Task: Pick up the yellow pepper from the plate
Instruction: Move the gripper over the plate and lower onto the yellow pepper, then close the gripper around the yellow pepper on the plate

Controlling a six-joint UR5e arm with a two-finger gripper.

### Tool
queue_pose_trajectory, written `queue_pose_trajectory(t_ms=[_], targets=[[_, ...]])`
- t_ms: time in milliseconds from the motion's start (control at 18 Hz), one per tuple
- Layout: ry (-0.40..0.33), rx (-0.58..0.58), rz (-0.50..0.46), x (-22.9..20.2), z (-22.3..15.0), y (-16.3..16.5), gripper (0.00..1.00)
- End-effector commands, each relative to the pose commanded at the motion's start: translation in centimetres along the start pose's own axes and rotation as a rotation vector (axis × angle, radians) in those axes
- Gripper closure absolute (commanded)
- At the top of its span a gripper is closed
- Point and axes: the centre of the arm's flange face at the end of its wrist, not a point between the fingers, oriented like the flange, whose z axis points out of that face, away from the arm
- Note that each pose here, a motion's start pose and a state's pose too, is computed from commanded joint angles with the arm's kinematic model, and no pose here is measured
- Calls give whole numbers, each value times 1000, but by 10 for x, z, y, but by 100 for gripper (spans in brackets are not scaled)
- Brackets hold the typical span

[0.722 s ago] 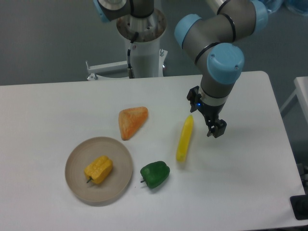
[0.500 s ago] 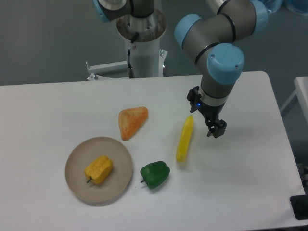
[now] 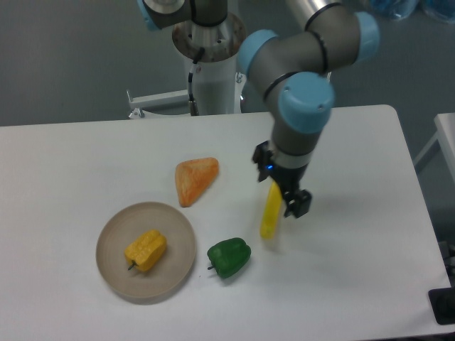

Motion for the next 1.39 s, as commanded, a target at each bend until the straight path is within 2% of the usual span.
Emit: queue_pose_trajectory(t_ms=[222, 444, 611, 833, 1000, 1389], targets=[[12, 2, -9, 20, 10, -34, 0], [40, -10, -132, 41, 34, -75, 0], [67, -25, -182, 65, 57, -111, 0], [24, 16, -261, 78, 84, -149, 0], [28, 17, -291, 87, 106, -166, 0], [59, -14, -280, 99, 135, -174, 0]])
